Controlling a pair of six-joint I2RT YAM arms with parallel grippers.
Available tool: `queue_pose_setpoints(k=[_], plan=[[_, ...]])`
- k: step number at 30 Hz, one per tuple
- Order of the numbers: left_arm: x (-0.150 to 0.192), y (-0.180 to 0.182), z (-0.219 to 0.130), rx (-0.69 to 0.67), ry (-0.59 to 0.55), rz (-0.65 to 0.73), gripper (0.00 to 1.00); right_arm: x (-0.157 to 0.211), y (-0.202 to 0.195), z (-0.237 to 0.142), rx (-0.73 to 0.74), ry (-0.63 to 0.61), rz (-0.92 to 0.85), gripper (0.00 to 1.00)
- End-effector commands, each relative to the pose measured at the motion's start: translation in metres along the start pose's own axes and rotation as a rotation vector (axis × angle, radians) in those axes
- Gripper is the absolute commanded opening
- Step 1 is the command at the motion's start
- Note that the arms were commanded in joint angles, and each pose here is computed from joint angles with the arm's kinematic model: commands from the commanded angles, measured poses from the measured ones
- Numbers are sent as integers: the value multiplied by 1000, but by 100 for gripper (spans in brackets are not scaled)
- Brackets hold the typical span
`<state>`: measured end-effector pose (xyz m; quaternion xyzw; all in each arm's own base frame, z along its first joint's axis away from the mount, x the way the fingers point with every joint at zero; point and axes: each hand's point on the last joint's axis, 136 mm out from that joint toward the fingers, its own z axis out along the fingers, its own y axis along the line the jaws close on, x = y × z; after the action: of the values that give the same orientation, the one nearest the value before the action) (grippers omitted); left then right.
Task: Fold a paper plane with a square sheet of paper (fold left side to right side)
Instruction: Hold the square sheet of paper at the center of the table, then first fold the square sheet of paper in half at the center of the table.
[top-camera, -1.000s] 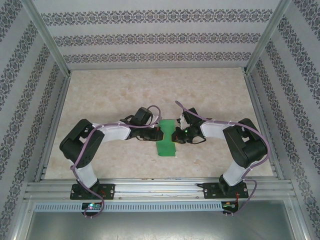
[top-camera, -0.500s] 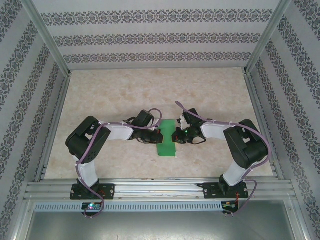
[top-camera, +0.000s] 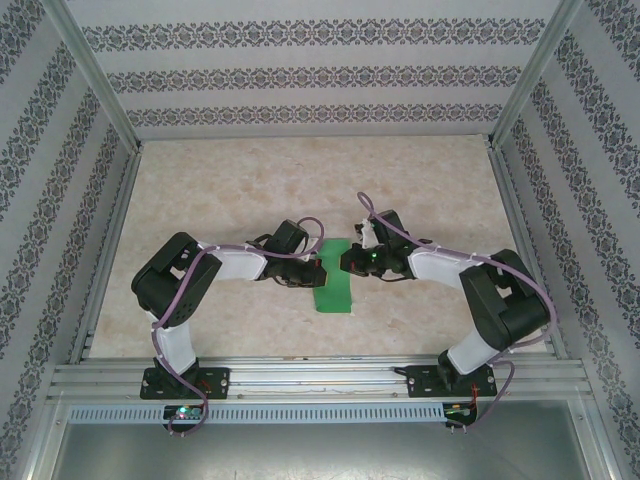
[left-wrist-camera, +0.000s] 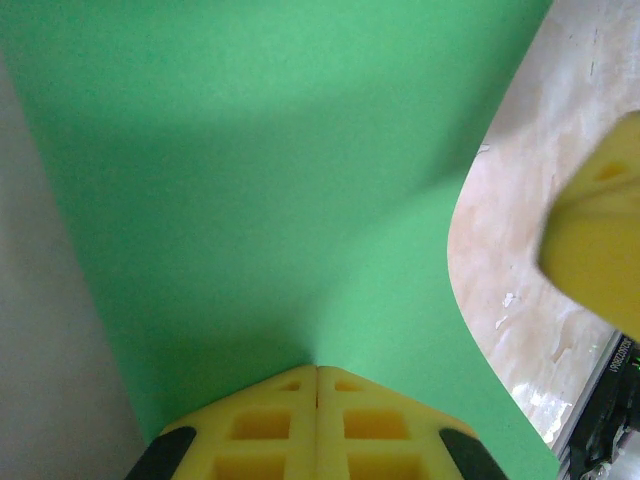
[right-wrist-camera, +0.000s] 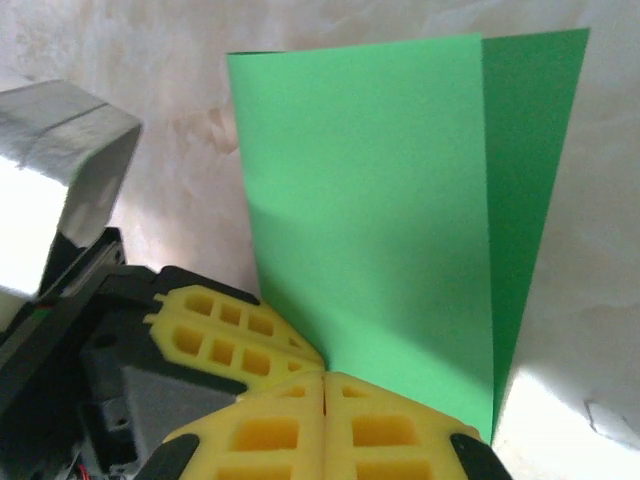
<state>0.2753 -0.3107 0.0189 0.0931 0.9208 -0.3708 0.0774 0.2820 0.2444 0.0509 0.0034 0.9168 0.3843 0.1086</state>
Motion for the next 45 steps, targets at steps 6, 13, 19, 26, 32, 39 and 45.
queue_pose_setpoints(k=[6, 13, 19, 26, 32, 39, 45], plan=[[18, 23, 11, -83, 61, -38, 3, -12, 18, 27, -58, 26, -22, 0], [20, 24, 11, -83, 73, -39, 3, -6, -6, 42, 27, 58, 23, 0], [32, 22, 8, -63, 93, -51, 3, 9, -46, 46, 179, 95, 96, 0], [57, 21, 2, -48, 124, -85, 3, 13, -74, 44, 239, 107, 131, 0], [89, 23, -2, -65, 166, -104, 3, 12, -82, 41, 255, 110, 141, 0], [119, 27, -11, -104, 197, -111, 3, 14, -81, 39, 253, 117, 136, 0], [131, 25, -13, -126, 217, -98, 3, 15, -82, 39, 257, 120, 138, 0]])
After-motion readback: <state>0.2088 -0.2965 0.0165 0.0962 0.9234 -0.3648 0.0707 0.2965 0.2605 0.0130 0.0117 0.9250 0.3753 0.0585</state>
